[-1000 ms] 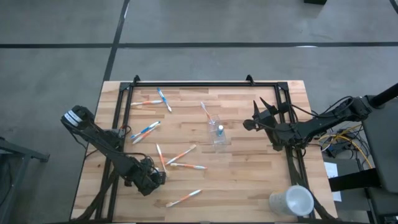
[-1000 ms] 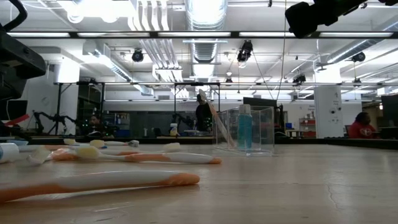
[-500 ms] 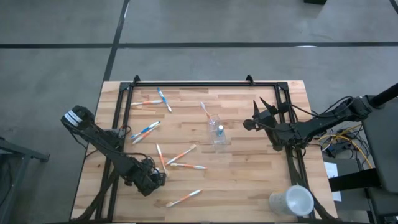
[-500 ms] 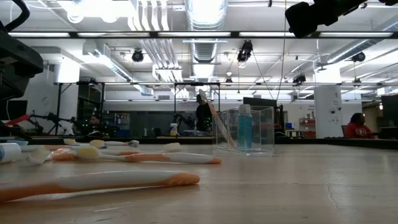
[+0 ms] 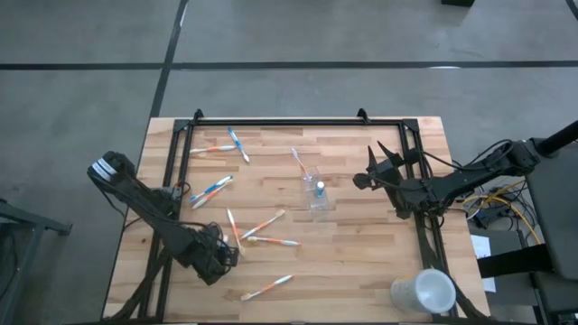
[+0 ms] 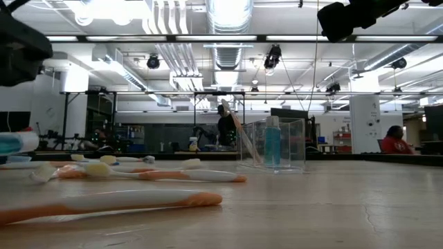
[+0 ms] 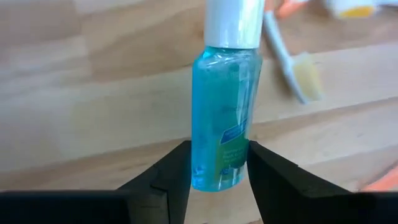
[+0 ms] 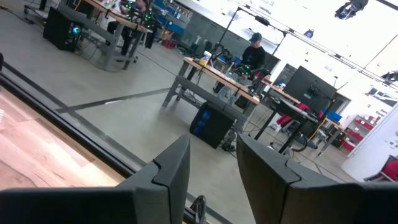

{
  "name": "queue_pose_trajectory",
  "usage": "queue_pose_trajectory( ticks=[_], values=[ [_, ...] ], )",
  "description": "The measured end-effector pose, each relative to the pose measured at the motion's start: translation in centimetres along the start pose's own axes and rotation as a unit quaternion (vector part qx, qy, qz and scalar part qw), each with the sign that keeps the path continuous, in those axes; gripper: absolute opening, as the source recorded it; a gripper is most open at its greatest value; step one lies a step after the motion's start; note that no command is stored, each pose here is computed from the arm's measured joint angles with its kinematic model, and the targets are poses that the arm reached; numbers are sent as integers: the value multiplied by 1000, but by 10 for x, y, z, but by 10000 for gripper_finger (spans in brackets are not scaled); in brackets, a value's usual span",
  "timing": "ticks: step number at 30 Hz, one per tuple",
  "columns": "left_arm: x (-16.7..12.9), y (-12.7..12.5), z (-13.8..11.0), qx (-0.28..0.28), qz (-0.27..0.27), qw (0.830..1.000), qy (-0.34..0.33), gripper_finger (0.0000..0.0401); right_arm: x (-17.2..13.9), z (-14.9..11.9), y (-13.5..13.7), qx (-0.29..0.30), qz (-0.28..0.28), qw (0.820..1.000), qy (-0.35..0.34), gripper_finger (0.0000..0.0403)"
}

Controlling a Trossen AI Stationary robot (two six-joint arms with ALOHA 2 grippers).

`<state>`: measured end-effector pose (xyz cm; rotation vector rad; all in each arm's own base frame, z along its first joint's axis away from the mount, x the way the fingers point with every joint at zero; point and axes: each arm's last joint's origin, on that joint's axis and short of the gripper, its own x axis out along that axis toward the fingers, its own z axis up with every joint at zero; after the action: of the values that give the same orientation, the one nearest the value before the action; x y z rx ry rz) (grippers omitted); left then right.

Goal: Pick & Place toothbrushing station
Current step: Put the mouthwash into the transparent organizer

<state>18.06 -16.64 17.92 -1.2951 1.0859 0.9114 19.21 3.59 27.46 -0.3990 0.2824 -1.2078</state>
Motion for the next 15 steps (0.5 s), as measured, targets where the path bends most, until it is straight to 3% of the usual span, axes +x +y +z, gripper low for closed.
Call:
queue_pose_trajectory(
  ticks=[8,15],
  values=[
    [-14,-10,1,126,-61,987,-74,152,0,0,0,0,0,1000,0,125],
    [-34,-20,9,224,-143,940,-216,153,0,0,0,0,0,1000,0,125]
  ],
)
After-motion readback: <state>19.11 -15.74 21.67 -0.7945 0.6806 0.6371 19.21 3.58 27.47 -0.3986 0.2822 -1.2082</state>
